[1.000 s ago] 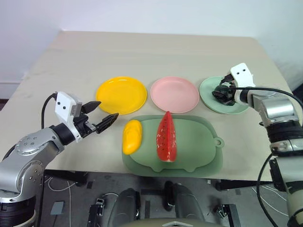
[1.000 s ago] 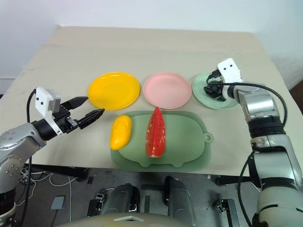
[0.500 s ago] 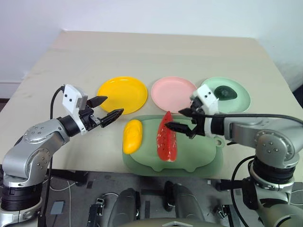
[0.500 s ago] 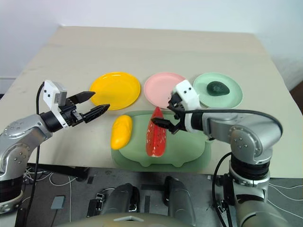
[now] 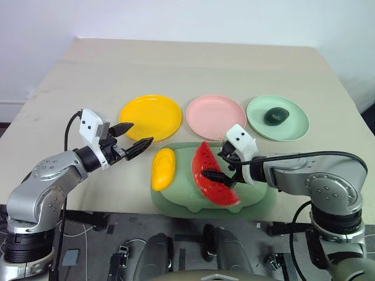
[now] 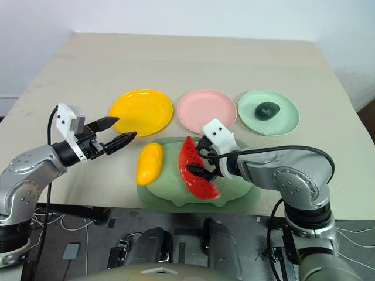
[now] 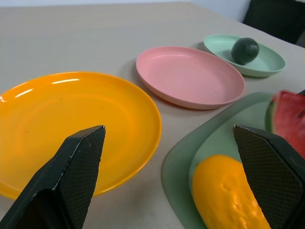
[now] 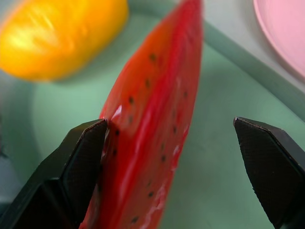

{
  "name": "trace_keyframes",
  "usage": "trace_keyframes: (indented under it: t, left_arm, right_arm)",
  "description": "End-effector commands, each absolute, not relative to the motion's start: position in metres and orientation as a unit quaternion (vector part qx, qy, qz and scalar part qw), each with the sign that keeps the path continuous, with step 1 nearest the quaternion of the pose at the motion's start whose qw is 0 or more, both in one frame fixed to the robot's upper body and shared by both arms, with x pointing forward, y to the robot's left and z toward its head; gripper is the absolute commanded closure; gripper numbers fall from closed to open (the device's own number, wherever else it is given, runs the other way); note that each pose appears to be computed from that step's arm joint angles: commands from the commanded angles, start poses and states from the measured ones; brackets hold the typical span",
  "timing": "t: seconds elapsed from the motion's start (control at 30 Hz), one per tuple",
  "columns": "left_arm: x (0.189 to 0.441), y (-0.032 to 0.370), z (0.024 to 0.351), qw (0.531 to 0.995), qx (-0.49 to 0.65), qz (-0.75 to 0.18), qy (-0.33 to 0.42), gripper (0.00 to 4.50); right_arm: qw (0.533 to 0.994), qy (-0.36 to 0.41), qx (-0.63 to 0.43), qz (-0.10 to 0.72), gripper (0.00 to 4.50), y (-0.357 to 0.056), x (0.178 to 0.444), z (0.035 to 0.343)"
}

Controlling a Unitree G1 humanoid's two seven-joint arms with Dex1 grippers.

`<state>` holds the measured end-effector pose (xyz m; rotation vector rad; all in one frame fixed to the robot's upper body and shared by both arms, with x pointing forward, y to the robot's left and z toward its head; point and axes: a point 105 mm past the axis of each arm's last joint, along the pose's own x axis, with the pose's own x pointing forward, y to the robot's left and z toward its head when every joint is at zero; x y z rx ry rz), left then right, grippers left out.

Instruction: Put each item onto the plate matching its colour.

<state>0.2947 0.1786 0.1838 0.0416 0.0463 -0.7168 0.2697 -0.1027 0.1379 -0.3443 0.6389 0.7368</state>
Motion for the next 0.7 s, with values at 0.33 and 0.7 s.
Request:
trace_keyframes:
  t: [0.33, 0.7]
  left_arm:
    - [0.292, 0.182, 0.197, 0.939, 0.040, -0.341, -0.003, 0.00]
    - [0.295, 0.177, 0.199, 0.937, 0.046, -0.347, -0.005, 0.00]
  right_arm:
    - [0.892, 0.245, -0.171, 0.338, 2.05, -0.106, 0.294, 0.173]
    - [0.922, 0.162, -0.224, 0.273, 2.23, -0.128, 0.394, 0.209]
